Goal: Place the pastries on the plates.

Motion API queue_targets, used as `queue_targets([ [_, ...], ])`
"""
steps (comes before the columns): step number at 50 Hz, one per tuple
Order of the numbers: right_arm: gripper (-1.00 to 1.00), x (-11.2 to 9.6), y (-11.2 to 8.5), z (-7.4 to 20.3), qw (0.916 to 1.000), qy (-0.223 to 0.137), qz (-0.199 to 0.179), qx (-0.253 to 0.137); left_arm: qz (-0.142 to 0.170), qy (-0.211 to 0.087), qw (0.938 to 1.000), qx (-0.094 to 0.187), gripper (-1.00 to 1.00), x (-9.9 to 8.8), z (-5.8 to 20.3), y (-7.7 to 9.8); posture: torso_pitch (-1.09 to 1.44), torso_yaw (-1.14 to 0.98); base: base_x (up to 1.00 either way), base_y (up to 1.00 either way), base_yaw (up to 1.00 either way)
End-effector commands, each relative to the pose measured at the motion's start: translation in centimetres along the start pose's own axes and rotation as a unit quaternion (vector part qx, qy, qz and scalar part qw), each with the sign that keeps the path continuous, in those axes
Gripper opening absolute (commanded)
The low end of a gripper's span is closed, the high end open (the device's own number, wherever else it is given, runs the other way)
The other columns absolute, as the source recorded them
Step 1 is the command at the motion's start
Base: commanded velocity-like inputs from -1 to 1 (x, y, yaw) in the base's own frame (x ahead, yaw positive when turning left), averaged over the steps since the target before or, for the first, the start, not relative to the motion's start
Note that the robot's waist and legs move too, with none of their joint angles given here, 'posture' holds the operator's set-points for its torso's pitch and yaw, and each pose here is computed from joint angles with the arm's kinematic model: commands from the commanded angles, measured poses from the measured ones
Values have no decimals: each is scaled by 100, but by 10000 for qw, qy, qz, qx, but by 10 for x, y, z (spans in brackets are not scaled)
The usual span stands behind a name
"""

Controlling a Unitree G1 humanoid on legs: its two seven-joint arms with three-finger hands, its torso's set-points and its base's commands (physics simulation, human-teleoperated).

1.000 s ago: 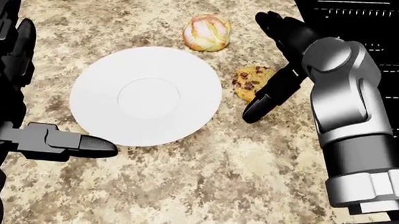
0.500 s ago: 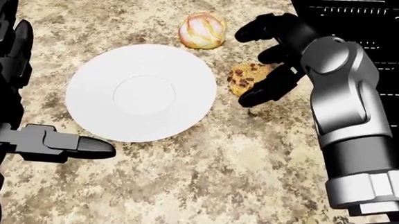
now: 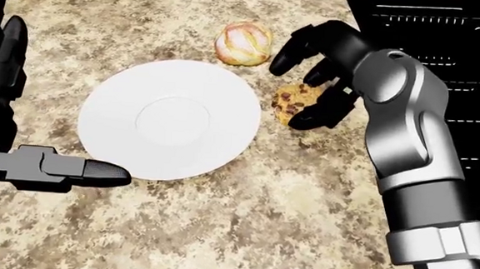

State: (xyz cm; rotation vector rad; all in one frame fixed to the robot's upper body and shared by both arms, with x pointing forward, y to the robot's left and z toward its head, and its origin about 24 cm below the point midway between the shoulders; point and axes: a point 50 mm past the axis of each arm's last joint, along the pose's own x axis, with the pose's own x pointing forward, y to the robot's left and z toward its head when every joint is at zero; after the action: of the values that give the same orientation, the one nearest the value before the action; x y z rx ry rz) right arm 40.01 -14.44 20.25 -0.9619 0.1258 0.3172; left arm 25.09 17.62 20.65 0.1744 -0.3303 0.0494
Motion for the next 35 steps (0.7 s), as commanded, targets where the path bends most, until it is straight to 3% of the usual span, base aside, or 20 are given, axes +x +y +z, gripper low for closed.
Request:
queue_targets([
  [1, 1, -1, -1, 5, 9998, -51, 21, -203, 47, -398, 9992, 46, 100, 0, 14, 1, 0, 0, 0, 0, 0],
  [7, -11, -2, -1, 4, 9992, -59, -50, -401, 61, -407, 9991, 43, 100, -1, 14, 2, 0, 0, 0, 0, 0],
  [18, -45, -9, -20, 13, 9985, -154, -299, -426, 62, -406, 9991, 53, 100, -3, 14, 3, 0, 0, 0, 0, 0],
  [35, -60, -21, -51, 32, 9964, -294, -592, -533, 38, -411, 9991, 60, 100, 1, 15, 1, 0, 0, 0, 0, 0],
])
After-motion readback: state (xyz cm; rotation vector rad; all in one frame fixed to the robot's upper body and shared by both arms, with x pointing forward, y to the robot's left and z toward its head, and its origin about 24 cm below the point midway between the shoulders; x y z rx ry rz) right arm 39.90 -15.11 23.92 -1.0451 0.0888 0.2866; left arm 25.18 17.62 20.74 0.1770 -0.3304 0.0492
